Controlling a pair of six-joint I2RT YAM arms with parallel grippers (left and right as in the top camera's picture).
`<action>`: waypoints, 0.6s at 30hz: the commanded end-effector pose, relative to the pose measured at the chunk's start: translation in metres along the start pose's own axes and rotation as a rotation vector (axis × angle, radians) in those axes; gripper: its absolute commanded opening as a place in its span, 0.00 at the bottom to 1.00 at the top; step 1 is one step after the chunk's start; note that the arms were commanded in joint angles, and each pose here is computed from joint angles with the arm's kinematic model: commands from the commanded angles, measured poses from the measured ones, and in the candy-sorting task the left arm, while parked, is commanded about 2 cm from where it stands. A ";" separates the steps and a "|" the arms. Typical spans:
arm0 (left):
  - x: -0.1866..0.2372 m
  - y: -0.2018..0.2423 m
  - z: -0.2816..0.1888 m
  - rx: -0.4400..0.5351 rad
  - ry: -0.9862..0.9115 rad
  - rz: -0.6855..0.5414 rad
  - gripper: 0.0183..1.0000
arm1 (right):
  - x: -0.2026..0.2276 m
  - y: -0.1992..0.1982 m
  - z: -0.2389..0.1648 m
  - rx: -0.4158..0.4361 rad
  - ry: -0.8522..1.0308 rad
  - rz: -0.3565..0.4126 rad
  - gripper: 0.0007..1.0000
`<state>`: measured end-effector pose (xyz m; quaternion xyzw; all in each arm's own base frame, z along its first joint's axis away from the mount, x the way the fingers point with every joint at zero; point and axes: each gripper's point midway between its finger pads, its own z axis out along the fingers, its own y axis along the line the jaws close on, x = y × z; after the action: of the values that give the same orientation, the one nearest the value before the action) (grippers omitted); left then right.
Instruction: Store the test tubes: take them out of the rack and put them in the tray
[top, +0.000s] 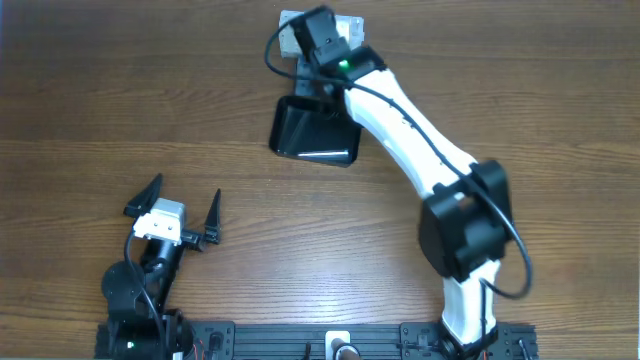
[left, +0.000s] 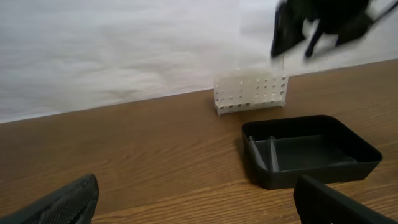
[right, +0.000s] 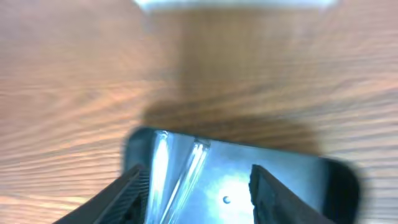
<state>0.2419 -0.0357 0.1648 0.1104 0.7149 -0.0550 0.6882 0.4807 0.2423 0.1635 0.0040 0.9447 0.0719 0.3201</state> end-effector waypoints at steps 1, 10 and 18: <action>0.001 -0.003 0.000 0.013 -0.003 0.014 1.00 | -0.052 -0.036 -0.023 0.182 -0.196 -0.163 0.72; 0.001 -0.003 0.000 0.013 -0.003 0.014 1.00 | -0.081 -0.070 0.035 0.212 -0.283 -0.124 0.87; 0.001 -0.003 0.000 0.013 -0.003 0.014 1.00 | -0.080 -0.073 0.085 0.151 -0.297 -0.139 0.88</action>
<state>0.2419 -0.0357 0.1648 0.1103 0.7150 -0.0549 0.6882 0.5936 0.1708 0.1472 -0.0109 0.8867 -0.0332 0.4610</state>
